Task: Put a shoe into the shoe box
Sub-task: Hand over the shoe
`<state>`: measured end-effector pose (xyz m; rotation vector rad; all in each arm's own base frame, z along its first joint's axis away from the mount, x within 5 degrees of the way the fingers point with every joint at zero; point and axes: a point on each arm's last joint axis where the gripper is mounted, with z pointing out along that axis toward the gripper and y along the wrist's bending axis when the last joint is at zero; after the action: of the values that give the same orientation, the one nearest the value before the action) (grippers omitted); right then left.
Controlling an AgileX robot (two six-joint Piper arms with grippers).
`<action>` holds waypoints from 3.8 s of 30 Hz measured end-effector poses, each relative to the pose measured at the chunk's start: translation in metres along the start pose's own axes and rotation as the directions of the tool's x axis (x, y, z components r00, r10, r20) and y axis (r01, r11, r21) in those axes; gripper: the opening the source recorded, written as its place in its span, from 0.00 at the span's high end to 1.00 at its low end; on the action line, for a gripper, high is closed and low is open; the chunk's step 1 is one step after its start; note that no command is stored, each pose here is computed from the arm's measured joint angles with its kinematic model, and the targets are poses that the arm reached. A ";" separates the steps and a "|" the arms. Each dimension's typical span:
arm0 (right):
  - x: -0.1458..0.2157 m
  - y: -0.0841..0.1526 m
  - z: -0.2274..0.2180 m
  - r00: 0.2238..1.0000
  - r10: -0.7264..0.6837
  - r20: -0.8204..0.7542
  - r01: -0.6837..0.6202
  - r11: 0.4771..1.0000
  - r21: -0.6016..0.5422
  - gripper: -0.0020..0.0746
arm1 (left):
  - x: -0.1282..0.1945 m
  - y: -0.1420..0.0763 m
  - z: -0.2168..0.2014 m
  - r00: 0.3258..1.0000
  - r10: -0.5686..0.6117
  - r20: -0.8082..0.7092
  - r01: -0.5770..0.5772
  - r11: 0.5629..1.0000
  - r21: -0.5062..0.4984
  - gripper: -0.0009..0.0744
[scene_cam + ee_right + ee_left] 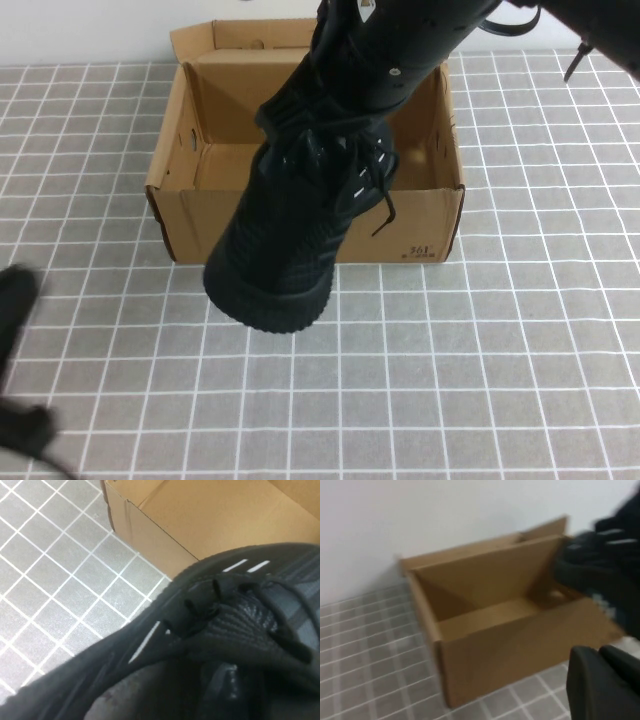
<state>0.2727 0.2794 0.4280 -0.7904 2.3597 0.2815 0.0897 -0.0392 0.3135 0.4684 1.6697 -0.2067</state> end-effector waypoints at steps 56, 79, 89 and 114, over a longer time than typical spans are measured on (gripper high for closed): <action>0.000 -0.001 0.001 1.000 0.003 -0.001 -0.003 1.000 0.001 0.97 | -0.070 -0.047 0.071 0.990 0.112 -0.081 -0.075 0.929 0.361 0.10; -0.001 -0.002 0.000 1.000 -0.009 0.002 0.009 1.000 0.004 0.97 | -0.083 -0.061 0.121 0.937 0.255 -0.239 -0.135 0.895 0.425 0.10; -0.001 -0.002 0.000 1.000 -0.012 0.002 0.012 1.000 0.004 0.97 | -0.073 -0.064 0.150 0.905 0.348 -0.243 -0.231 0.884 0.407 0.10; 0.000 -0.001 0.006 1.000 -0.018 -0.011 0.018 1.000 0.005 0.97 | -0.064 -0.063 0.167 0.863 0.439 -0.252 -0.327 0.864 0.382 0.48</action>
<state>0.2765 0.2812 0.4234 -0.8119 2.3615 0.2638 0.2201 -0.1742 0.3416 1.1374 1.8314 -0.1070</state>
